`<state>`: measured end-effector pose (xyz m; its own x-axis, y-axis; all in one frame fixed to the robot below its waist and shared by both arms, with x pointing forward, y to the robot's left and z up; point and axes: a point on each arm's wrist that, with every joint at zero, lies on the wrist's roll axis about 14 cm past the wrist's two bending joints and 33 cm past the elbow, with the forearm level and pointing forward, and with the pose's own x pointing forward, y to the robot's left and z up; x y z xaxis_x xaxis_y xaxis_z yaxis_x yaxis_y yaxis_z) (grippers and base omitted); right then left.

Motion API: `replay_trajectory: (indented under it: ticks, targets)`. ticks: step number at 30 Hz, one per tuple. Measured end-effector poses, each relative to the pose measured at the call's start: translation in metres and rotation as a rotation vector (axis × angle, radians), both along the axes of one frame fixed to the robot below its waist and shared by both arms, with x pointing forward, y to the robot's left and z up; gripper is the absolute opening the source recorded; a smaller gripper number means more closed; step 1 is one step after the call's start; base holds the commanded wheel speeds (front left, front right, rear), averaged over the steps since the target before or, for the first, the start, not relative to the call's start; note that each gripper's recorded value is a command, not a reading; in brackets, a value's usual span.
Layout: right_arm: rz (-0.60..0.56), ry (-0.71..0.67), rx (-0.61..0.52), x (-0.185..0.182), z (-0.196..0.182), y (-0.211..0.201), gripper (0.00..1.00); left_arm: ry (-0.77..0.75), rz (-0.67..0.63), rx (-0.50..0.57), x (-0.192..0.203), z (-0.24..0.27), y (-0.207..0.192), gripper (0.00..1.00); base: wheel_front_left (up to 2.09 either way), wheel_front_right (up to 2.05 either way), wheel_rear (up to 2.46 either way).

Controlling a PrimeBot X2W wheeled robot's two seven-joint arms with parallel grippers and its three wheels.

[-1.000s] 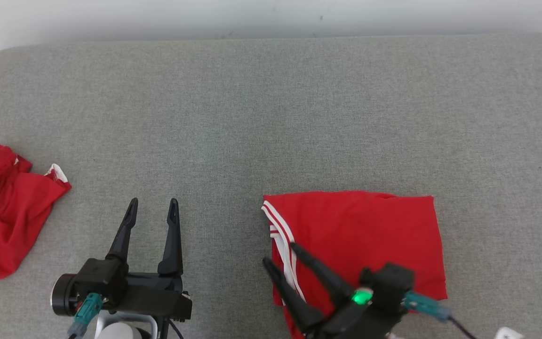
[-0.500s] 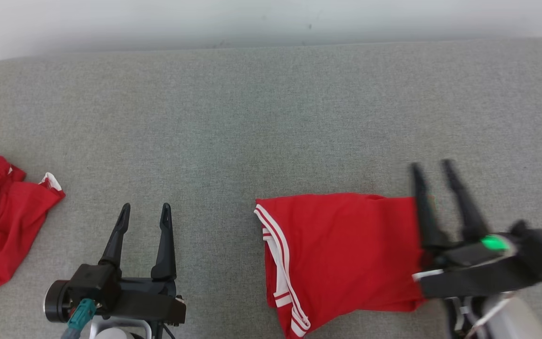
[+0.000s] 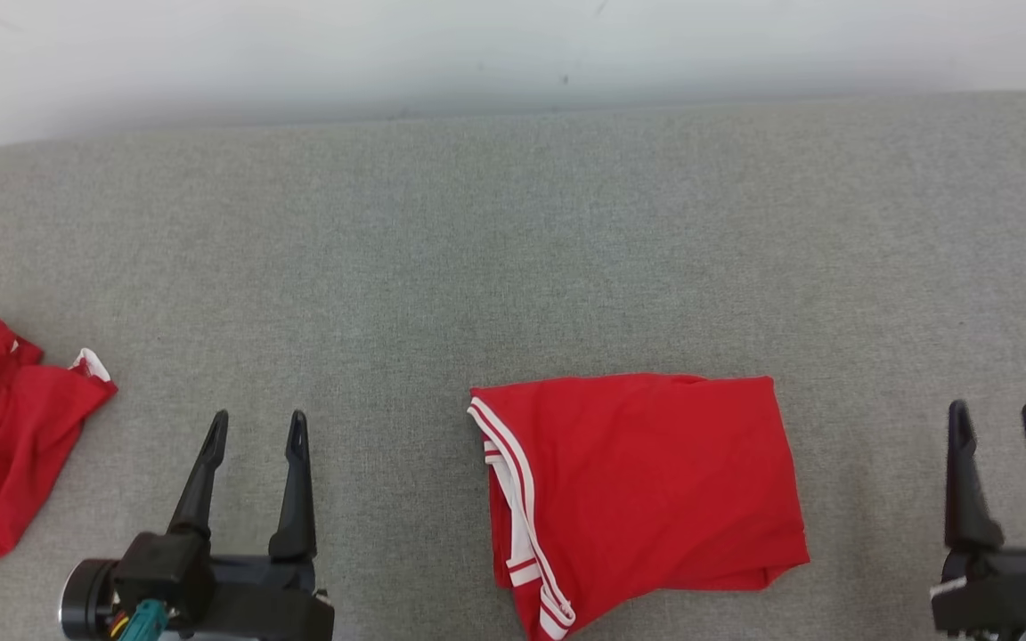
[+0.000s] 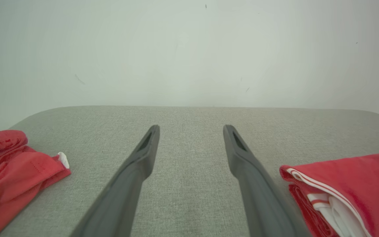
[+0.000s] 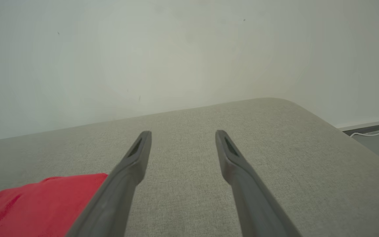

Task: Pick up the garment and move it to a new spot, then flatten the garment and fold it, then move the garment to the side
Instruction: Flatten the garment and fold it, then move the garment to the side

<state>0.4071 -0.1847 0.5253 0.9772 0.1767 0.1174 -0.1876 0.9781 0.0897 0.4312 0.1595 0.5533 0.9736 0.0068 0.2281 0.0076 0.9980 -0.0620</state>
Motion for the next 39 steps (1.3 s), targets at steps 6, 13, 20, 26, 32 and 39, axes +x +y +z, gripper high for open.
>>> replay_trajectory:
  ticks: [6, 13, 20, 26, 32, 39]
  targets:
    - [0.041, 0.081, -0.027, -0.023, -0.018, 0.013, 1.00, 0.012, 0.005, 0.017, -0.012, -0.003, 0.002, 1.00, 0.00, 0.00, 0.00]
    - [0.119, 0.117, -0.021, -0.036, -0.024, 0.039, 1.00, 0.008, 0.011, 0.014, -0.019, 0.001, 0.005, 1.00, 0.00, 0.00, 0.00]
    - [0.135, 0.106, -0.024, -0.035, -0.020, 0.042, 1.00, 0.021, 0.016, 0.011, -0.020, -0.002, 0.006, 1.00, 0.00, 0.00, 0.00]
    - [0.163, 0.088, -0.037, -0.025, -0.013, 0.048, 1.00, 0.034, 0.021, 0.011, -0.021, -0.006, 0.008, 1.00, 0.00, 0.00, 0.00]
    - [0.249, 0.201, -0.061, -0.012, -0.041, 0.067, 1.00, 0.037, 0.025, 0.001, -0.020, -0.007, 0.007, 1.00, 0.00, 0.00, 0.00]
    - [0.346, 0.371, -0.081, -0.007, -0.090, 0.087, 1.00, 0.061, 0.046, -0.013, -0.019, -0.016, 0.012, 1.00, 0.00, 0.00, 0.00]
